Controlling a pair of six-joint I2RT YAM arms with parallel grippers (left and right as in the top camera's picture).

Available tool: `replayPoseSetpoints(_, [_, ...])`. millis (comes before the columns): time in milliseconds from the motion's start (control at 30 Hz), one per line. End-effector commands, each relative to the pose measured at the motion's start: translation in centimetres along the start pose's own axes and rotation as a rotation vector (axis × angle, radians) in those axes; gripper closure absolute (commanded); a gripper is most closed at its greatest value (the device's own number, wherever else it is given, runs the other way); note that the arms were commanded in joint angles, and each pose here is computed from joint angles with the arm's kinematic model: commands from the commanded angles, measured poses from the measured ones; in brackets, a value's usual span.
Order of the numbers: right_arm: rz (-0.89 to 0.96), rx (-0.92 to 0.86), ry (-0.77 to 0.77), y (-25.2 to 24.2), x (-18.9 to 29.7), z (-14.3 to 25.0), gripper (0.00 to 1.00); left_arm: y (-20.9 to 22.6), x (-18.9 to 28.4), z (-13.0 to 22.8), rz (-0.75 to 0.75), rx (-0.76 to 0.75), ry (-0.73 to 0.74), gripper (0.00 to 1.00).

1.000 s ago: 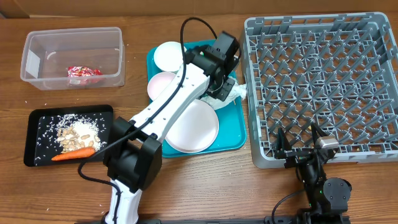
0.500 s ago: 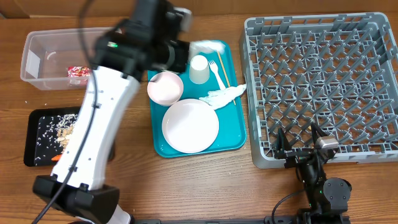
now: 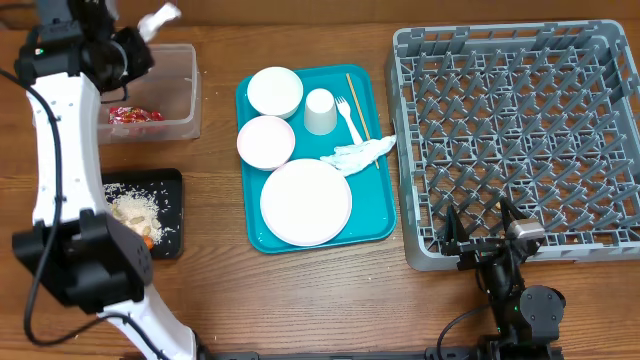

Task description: Sort waste into correct bins and load items into the dishwasher rack

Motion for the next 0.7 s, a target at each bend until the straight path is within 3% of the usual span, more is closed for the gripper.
replayPoseSetpoints(0, [0.006,-0.004,-0.001,-0.1,0.0,0.3,0.00,2.3,-1.7,0.2,-0.034,0.061,0.042,0.72])
replayPoseSetpoints(33, [0.006,-0.004,-0.001,-0.1,0.0,0.2,0.00,2.6,-1.8,0.2,-0.037,0.066,0.046,0.56])
replayPoseSetpoints(67, [0.006,-0.004,-0.001,-0.1,0.0,0.3,0.00,2.8,-1.7,0.2,-0.041,0.073,0.046,0.30])
replayPoseSetpoints(133, [0.006,-0.004,-0.001,-0.1,0.0,0.3,0.00,2.9,-1.6,0.1,-0.040,0.076,0.045,0.00])
replayPoseSetpoints(267, [0.006,-0.004,-0.001,-0.1,0.0,0.2,0.00,2.7,-1.5,1.0,-0.025,0.094,0.092,0.00])
replayPoseSetpoints(367, [0.006,-0.004,-0.001,-0.1,0.0,0.2,0.00,1.1,-1.3,2.2,0.073,0.102,0.163,0.03])
replayPoseSetpoints(500, [0.006,-0.004,-0.001,-0.1,0.0,0.2,0.00,-3.1,-1.2,4.7,0.253,0.007,0.274,0.05])
replayPoseSetpoints(667, [0.006,-0.004,-0.001,-0.1,0.0,0.2,0.00,-10.4,-0.9,9.9,0.246,-0.267,0.332,0.00])
Point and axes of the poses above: each gripper's point midway between its finger pads, its own x axis back along the fingers, its own y axis along the line the jaws close on, z = x × y, the point moved 4 cm from there along x, back along the fingers, and after that the axes turned 4 degrees about x, right-handed, at the moved point
